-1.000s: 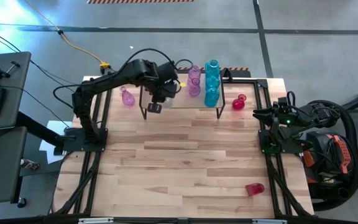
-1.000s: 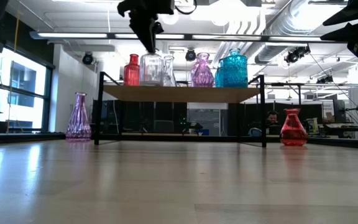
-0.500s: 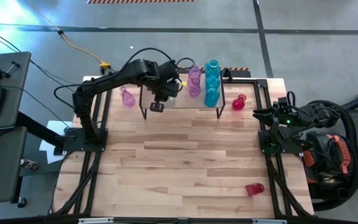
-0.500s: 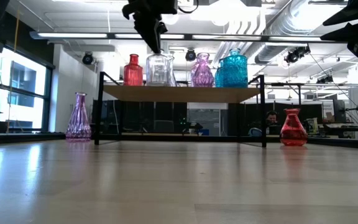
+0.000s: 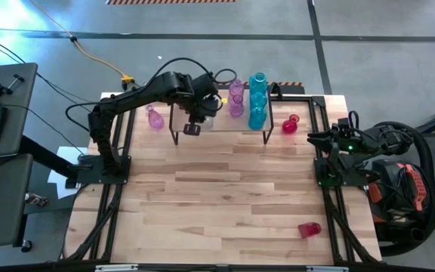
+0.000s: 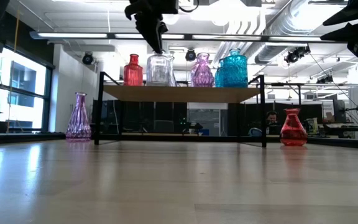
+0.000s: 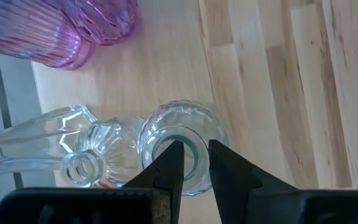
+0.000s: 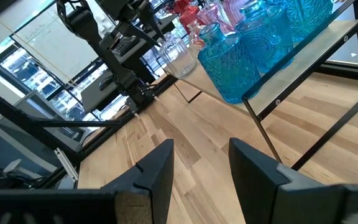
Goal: Sort vases onto shelf
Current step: Put the transparent vase on the shelf aligned with the other transparent vases
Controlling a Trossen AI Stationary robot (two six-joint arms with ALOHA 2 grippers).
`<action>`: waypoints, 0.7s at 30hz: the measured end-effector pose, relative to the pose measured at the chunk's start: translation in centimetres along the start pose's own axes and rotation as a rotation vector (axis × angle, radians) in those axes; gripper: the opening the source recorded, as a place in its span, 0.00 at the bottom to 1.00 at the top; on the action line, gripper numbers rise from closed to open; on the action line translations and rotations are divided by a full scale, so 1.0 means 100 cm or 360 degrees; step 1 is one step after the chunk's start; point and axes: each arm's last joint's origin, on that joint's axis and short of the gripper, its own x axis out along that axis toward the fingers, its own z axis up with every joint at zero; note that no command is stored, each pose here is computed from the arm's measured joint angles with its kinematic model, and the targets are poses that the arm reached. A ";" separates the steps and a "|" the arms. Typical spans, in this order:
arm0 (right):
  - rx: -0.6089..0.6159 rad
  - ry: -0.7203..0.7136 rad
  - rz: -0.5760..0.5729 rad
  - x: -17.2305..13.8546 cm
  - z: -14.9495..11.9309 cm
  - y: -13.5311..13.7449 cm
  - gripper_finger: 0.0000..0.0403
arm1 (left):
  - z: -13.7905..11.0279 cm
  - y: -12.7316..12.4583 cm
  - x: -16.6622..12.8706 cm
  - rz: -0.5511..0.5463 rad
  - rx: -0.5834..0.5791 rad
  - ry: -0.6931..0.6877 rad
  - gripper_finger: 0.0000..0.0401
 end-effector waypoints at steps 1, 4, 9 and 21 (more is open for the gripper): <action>0.0000 0.0000 0.0000 0.000 0.000 0.000 0.34 | 0.000 0.000 0.000 0.0003 0.0000 -0.0004 0.18; 0.0000 0.0000 0.0000 0.000 0.000 0.000 0.34 | 0.001 0.000 0.000 0.0013 0.0024 -0.0006 0.22; 0.0000 0.0000 0.0000 0.000 0.000 0.000 0.34 | 0.001 0.000 0.000 0.0025 0.0032 0.0000 0.28; 0.0000 0.0000 0.0000 0.000 0.000 0.000 0.34 | 0.003 0.004 -0.016 0.0130 -0.0005 -0.0028 0.29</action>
